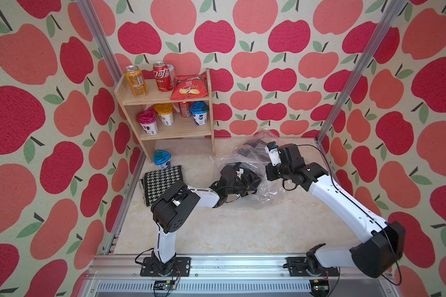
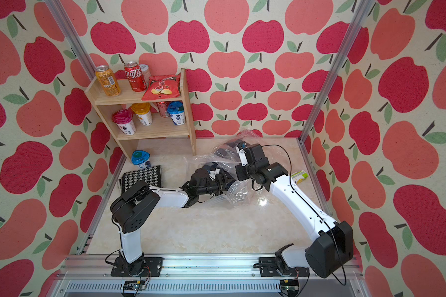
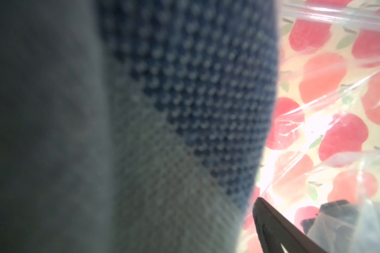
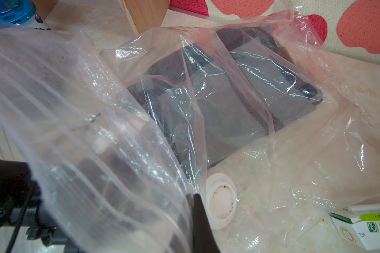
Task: Take the scarf out of the vacuum bag
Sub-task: Take out the scarf from the vacuum bag.
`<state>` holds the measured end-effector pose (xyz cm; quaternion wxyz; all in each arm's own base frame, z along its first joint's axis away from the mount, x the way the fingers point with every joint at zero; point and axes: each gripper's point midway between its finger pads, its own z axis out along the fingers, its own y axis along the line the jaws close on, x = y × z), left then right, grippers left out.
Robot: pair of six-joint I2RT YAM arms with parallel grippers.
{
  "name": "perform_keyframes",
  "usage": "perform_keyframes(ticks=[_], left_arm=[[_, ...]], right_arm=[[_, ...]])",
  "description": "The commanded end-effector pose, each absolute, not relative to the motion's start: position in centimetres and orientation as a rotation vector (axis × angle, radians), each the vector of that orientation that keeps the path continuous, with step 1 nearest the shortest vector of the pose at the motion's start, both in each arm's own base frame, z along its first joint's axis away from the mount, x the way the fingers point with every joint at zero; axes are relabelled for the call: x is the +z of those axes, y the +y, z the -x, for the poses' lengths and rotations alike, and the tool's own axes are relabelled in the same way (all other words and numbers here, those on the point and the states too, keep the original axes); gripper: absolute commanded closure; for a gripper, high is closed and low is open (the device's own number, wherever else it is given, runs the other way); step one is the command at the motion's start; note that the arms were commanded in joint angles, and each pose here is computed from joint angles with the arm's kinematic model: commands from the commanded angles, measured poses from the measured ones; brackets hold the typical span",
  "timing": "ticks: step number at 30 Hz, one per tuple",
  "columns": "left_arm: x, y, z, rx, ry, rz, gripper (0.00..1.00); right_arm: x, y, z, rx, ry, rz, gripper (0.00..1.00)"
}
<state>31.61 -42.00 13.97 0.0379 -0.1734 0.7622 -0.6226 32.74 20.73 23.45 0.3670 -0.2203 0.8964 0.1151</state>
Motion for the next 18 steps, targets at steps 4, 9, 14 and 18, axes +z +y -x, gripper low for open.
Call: perform_keyframes(ticks=[4,9,14,18], left_arm=[[17.0,-42.8,-30.6,-1.969,2.316,0.452,0.03],[16.9,-42.3,-30.9,-1.94,2.305,0.469,0.0],[17.2,-42.0,-31.5,-1.95,2.282,0.491,0.02],[17.2,-41.6,-31.9,-1.936,2.275,0.503,0.04]], right_arm=[[24.1,20.7,-33.1,0.307,2.294,0.543,1.0],[24.1,20.7,-33.2,0.309,2.293,0.541,1.0],[24.1,20.7,-33.1,0.308,2.292,0.543,1.0],[24.1,20.7,-33.1,0.307,2.293,0.542,1.0]])
